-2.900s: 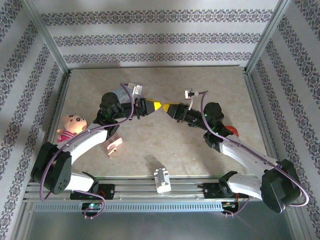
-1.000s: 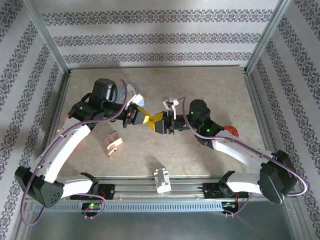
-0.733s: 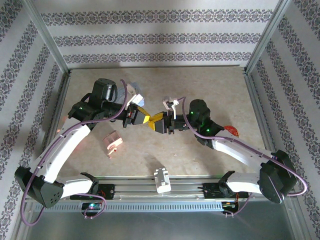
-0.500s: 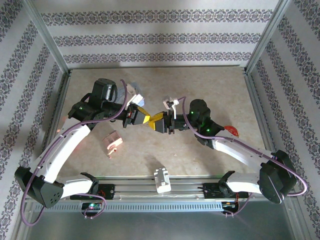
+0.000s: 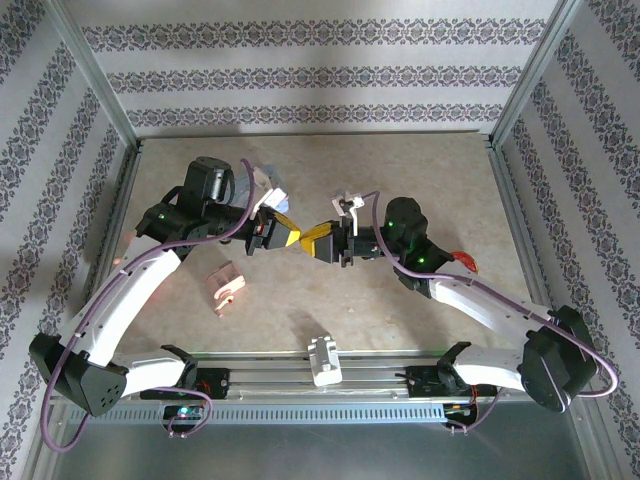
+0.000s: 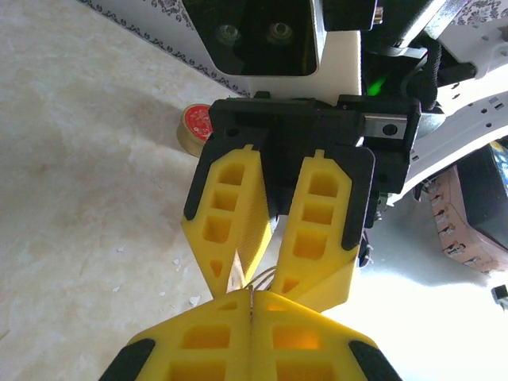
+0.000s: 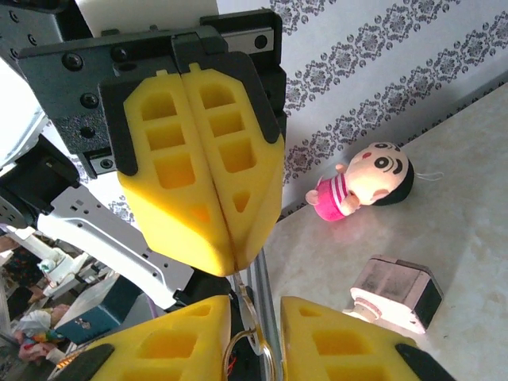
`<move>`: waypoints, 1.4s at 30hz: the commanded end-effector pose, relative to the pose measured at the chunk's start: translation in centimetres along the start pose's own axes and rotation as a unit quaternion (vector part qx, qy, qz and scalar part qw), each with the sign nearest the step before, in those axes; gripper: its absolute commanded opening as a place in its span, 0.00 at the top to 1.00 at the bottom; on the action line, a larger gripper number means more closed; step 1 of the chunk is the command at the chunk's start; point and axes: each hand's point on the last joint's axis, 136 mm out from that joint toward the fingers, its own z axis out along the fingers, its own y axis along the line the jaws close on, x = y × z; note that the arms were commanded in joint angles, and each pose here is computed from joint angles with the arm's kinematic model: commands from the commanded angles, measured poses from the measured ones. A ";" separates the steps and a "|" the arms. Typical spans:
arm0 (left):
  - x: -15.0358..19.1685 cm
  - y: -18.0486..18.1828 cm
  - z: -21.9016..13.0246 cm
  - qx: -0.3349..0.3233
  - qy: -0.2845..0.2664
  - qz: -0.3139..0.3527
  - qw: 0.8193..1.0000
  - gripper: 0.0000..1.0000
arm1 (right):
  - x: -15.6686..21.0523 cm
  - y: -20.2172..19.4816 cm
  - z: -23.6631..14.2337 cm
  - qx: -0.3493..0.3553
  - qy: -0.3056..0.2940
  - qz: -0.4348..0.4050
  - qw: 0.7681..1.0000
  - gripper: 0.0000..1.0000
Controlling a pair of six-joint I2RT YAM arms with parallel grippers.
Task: Unlock a padlock with a key
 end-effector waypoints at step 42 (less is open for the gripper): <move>4.4 19.2 -5.3 -0.492 -0.192 -0.261 0.808 0.01 | 2.8 -11.7 -6.3 0.318 -0.048 0.155 0.934 1.00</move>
